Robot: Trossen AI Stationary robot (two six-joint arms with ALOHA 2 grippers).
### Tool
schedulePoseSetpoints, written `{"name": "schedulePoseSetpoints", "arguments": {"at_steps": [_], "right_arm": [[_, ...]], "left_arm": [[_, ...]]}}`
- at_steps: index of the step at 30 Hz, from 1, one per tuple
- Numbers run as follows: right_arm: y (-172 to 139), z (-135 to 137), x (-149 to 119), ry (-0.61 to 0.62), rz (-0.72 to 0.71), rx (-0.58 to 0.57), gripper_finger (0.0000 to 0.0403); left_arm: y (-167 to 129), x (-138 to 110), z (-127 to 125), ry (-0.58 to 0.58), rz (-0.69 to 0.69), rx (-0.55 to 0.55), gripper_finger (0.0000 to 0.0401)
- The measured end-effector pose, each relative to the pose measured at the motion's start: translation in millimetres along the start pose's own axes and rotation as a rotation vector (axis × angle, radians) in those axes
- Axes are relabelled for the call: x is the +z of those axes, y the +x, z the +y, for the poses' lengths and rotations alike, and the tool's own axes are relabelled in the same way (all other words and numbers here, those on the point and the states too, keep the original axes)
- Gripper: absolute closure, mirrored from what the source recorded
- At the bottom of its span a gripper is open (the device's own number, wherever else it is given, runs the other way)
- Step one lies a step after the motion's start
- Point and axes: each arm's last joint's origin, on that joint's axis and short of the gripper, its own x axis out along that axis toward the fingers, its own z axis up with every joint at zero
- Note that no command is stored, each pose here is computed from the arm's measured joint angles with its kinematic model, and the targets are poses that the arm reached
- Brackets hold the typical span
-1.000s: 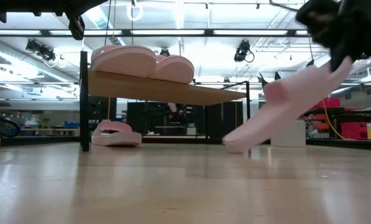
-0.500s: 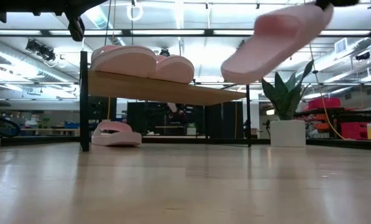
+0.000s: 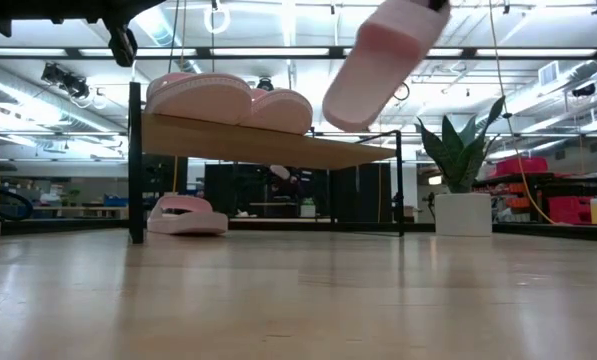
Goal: Pick and place slides into the shelf
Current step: Put the pink slipper on the shelf
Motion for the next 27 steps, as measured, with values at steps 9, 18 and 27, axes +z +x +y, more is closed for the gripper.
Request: {"name": "schedulePoseSetpoints", "arguments": {"at_steps": [9,18,27], "right_arm": [[9.5,-16.1,33.2,-0.318,0.002,-0.171,0.0370],[18.0,-16.5,43.6,-0.471,0.027,-0.192,0.0370],[13.5,-16.2,44.7,-0.522,0.023,-0.249,0.0370]], "left_arm": [[0.0,0.0,0.0,0.002,0.001,-0.001,0.0391],[0.0,-0.3,0.2,0.003,0.003,0.001,0.0378],[0.0,-1.8,1.2,0.003,0.019,0.012,0.0389]]}}
